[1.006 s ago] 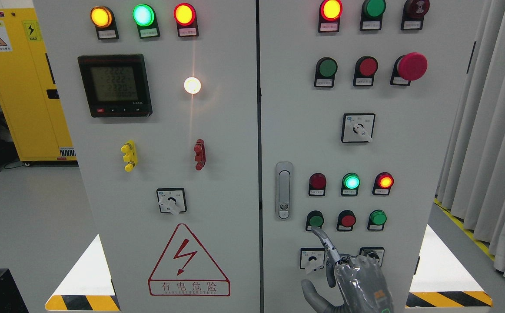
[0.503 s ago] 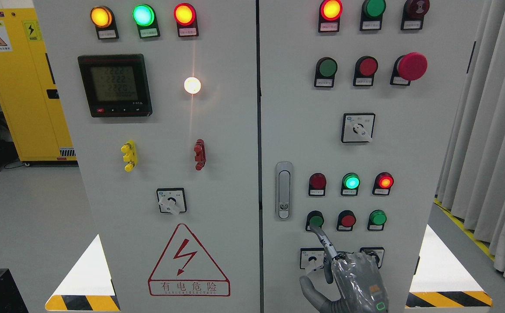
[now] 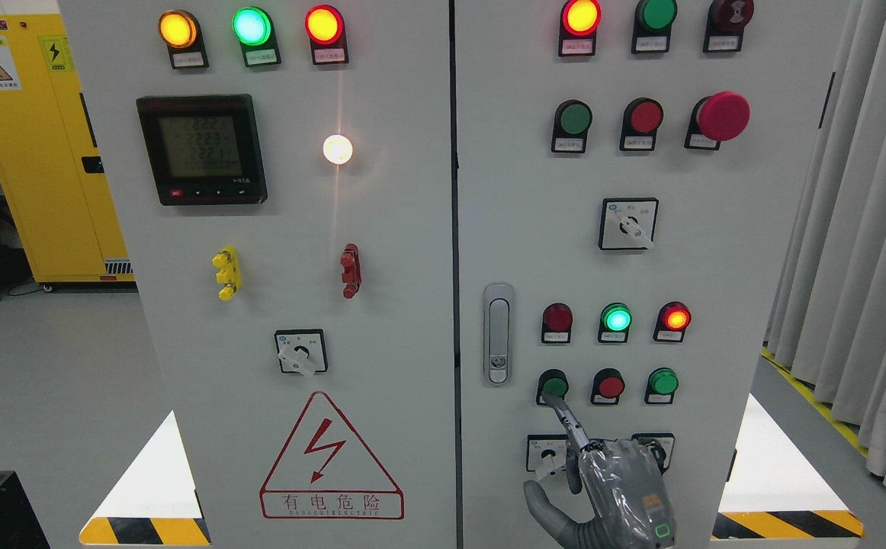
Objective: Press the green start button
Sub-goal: 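Press the green button with the right hand's extended finger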
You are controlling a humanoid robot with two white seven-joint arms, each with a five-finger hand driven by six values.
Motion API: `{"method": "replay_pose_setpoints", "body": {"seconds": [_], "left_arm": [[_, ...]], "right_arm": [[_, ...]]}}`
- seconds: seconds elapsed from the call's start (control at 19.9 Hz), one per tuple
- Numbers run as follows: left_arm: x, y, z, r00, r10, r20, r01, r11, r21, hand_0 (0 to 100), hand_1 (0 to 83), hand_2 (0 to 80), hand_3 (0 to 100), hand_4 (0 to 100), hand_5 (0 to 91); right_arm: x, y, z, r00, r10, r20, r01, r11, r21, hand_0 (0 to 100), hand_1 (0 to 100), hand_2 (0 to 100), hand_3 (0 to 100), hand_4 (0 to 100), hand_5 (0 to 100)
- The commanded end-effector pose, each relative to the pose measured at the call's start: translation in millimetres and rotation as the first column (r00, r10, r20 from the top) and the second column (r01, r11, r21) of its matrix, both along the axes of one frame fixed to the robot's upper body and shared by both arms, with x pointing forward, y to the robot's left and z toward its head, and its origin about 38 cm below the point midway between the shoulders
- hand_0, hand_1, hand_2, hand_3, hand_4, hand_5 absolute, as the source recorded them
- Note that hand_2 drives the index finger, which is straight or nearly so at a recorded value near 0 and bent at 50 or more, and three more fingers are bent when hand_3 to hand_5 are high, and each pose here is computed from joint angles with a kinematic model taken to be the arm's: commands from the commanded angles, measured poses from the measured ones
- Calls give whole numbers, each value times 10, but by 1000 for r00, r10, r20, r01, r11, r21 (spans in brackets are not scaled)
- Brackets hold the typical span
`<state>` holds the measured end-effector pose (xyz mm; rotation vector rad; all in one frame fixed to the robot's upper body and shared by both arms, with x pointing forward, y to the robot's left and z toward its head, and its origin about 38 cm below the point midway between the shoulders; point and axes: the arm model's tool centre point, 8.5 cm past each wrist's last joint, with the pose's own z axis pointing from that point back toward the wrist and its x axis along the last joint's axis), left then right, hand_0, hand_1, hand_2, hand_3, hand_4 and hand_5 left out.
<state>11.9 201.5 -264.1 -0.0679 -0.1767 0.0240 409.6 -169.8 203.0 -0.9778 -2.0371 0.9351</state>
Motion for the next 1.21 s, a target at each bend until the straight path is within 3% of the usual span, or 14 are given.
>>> {"method": "replay_pose_setpoints", "body": {"seconds": [0.0, 1.16], "left_arm": [[1, 0, 0, 1000, 0, 0, 0, 1000, 0, 120, 556, 0, 0, 0, 0], [1, 0, 0, 1000, 0, 0, 0, 1000, 0, 120, 556, 0, 0, 0, 0]], "right_arm": [[47, -88, -61, 999, -24, -21, 25, 1000, 9, 388, 716, 0, 945, 988, 1000], [71, -117, -10, 999, -41, -21, 42, 998, 40, 416, 716, 0, 945, 983, 1000]]}}
